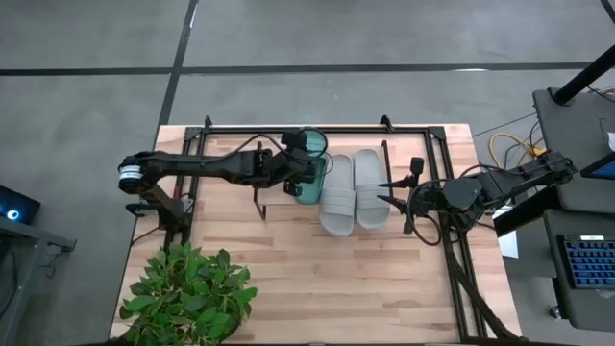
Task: Pick and place slides into the shelf
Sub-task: Put the green slides on the shelf
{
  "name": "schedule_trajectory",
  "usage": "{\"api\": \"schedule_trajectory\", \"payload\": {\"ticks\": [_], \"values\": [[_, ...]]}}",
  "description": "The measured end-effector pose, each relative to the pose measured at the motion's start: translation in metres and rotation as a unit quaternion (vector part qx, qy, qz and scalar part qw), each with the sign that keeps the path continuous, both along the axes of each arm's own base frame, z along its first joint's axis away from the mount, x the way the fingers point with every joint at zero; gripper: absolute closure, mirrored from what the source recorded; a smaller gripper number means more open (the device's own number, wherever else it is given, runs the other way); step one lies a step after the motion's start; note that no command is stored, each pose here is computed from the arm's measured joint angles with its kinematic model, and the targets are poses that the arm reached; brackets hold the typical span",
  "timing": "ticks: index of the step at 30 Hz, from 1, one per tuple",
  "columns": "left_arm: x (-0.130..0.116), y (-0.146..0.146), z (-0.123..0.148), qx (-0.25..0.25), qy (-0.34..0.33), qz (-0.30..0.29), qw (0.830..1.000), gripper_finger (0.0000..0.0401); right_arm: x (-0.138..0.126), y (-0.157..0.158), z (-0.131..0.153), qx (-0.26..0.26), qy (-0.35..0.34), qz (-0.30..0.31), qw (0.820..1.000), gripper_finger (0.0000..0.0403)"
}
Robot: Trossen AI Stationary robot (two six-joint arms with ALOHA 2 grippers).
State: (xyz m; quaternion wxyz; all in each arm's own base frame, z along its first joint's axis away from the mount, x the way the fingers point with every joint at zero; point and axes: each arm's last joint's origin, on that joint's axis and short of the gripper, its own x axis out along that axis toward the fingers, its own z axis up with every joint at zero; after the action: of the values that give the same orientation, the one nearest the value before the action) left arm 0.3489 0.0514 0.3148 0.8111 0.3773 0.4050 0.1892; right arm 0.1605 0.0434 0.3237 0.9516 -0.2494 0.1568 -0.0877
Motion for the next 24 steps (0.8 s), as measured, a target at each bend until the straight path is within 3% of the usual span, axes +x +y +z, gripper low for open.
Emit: {"api": "schedule_trajectory", "payload": {"ticks": [9,17,24], "values": [[-0.032,-0.024,0.030,-0.085,-0.079,0.031,0.993,0.0239,0.000,0.000,-0.001,0.000,0.000,0.000,1.000,0.0291],[-0.068,-0.061,0.066,-0.127,-0.148,-0.028,0.980,0.0239,-0.001,0.000,-0.003,-0.006,0.015,0.000,1.000,0.0291],[-0.106,-0.087,0.090,-0.192,-0.221,-0.056,0.955,0.0239,0.000,0.000,-0.002,-0.011,0.009,0.002,1.000,0.0291]]}}
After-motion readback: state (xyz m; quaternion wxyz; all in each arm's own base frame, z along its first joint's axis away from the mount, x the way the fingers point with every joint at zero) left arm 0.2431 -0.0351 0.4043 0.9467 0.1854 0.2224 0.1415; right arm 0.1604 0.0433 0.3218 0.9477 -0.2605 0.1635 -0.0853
